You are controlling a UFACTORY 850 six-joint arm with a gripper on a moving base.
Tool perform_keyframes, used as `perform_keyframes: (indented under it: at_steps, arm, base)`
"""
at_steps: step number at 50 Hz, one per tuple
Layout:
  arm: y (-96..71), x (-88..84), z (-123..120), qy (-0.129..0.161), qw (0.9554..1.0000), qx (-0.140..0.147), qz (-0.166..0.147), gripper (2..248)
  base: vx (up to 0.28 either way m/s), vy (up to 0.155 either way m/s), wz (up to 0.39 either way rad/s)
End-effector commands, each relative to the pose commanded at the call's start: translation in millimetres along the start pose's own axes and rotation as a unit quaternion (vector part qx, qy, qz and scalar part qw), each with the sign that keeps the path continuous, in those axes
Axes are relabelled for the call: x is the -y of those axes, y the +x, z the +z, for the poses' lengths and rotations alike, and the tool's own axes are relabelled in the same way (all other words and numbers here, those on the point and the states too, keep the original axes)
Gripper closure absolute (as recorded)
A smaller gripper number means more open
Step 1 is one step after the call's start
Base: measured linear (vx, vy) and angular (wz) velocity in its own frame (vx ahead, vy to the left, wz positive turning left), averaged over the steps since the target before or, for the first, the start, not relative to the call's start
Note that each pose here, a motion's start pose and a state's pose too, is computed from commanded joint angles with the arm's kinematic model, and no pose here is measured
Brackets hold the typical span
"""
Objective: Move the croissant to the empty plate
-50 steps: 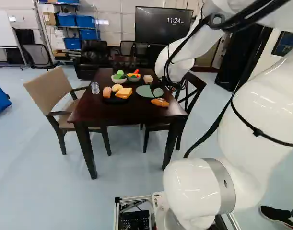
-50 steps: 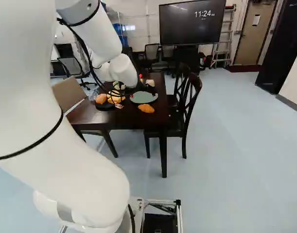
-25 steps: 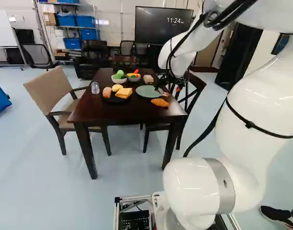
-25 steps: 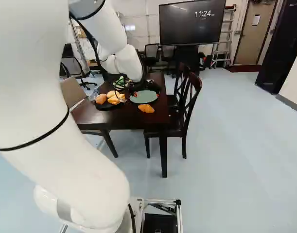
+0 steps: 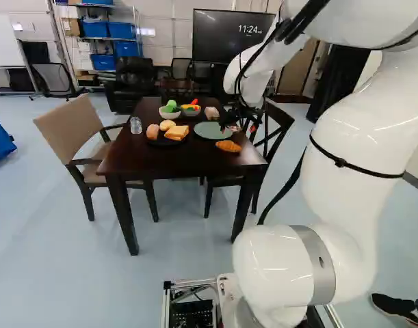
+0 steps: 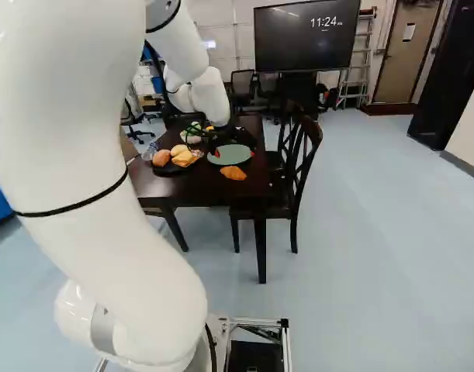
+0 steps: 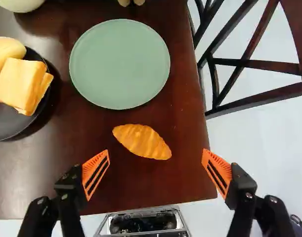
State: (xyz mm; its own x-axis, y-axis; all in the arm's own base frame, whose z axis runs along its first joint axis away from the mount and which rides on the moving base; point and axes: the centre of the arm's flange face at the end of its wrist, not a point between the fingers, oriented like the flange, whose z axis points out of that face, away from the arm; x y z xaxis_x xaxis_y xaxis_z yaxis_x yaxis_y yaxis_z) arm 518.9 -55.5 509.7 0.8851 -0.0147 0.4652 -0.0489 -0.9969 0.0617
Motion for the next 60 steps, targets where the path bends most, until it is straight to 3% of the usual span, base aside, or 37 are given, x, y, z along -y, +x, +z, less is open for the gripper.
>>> perform_keyframes:
  at_steps: [17,37,49,60]
  arm:
    - [22.0,1.5,15,0.001,0.9996,0.028,-0.002,3]
    - [22.2,1.6,15,0.001,0.9996,0.03,-0.004,3]
    - [22.2,1.6,15,0.002,0.9983,0.029,-0.051,3]
    - [22.2,1.6,15,0.004,0.9938,0.029,-0.107,3]
  base:
    - [0.0,0.0,0.0]
    - [0.0,0.0,0.0]
    - [0.0,0.0,0.0]
    - [0.0,0.0,0.0]
